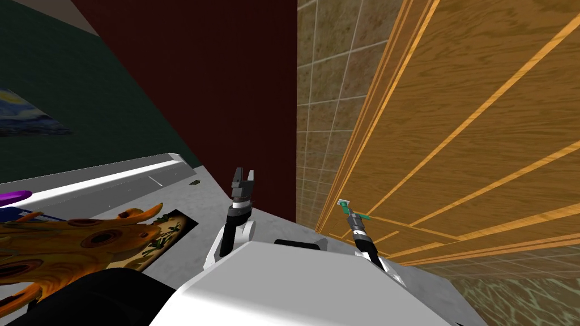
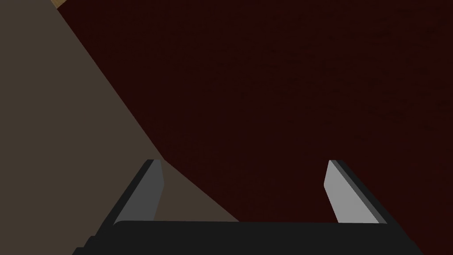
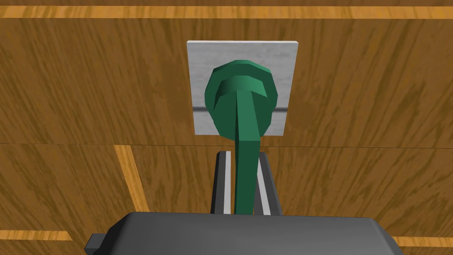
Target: Pull the door open
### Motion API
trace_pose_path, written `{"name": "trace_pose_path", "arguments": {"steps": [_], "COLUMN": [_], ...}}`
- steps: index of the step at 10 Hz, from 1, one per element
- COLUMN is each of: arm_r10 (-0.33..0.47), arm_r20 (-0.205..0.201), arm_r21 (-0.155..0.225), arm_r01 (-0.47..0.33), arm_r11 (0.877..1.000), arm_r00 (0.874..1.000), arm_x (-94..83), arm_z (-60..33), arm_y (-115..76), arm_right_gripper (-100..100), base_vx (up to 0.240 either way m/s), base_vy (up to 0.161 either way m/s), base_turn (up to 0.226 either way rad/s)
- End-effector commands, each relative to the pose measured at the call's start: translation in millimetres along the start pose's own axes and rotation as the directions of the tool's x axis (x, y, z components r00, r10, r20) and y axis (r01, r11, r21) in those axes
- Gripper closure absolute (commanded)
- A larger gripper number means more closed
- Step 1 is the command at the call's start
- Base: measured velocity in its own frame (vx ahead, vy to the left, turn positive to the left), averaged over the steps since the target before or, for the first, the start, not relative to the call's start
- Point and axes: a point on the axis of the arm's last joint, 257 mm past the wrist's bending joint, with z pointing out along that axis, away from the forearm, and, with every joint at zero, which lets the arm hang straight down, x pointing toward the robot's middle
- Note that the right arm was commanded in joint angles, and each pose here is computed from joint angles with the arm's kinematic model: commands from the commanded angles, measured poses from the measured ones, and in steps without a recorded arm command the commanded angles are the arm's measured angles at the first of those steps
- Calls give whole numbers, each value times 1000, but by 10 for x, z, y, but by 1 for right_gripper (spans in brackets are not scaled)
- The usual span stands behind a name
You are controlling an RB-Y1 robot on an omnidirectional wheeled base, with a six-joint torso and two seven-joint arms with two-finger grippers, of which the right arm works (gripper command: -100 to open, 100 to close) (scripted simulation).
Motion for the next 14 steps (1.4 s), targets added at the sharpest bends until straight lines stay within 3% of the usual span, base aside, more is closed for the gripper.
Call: {"name": "trace_pose_path", "arguments": {"steps": [1,9,11,12,14], "arm_r10": [-1,-3,-4,-3,-4], "arm_r20": [-15,-130,-134,-152,-169], "arm_r21": [0,9,12,15,12], "arm_r01": [1,4,5,5,6], "arm_r11": [1000,1000,1000,1000,1000], "arm_r00": [1000,991,991,988,986], "arm_x": [10,96,93,73,48], "arm_z": [-15,-155,-160,-251,-328], "arm_y": [4,9,2,-15,-10], "arm_right_gripper": [100,100,100,100,100], "base_vx": [-101,-198,-144,-134,-208], "base_vy": [-29,-44,-28,-32,-77], "base_turn": [62,90,36,122,129]}}
